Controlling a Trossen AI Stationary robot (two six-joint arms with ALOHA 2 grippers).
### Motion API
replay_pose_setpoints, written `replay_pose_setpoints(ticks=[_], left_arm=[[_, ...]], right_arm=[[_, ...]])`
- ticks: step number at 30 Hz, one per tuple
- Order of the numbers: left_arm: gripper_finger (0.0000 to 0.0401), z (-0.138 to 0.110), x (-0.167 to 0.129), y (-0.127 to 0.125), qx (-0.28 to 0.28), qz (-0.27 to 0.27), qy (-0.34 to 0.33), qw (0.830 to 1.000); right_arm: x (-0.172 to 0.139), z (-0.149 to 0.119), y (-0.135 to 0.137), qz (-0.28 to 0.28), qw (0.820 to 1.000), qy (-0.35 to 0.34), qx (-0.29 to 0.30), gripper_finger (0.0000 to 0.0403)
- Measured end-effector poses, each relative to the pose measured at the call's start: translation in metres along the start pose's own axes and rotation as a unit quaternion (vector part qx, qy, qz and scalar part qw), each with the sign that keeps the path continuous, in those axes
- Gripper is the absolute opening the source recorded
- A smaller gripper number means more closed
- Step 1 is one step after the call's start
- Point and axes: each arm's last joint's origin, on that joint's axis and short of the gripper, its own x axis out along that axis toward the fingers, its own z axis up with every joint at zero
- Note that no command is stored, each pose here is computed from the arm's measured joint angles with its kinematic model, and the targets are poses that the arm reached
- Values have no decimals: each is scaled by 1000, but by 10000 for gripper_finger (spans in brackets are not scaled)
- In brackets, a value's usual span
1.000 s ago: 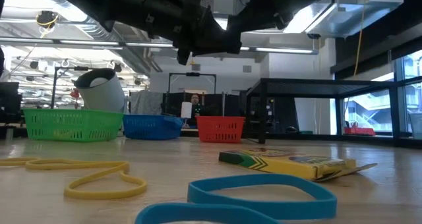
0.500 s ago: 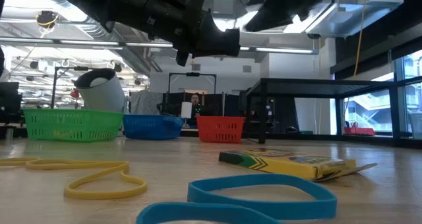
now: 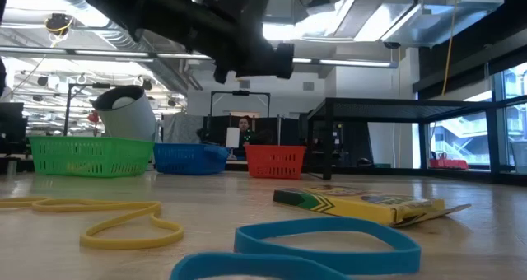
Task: Pick & Place Office Desk Supplies
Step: Put the black rubber band into the red bin
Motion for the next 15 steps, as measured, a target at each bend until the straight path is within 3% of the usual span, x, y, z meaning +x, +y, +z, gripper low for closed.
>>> replay_pose_setpoints(ticks=[9,15], left_arm=[[8,6,22,59,-41,62,9,997],[8,-15,46,85,-78,75,51,993]], right_arm=[[7,-6,6,-6,1000,11,-13,178],[16,-9,6,-18,999,21,-27,178]])
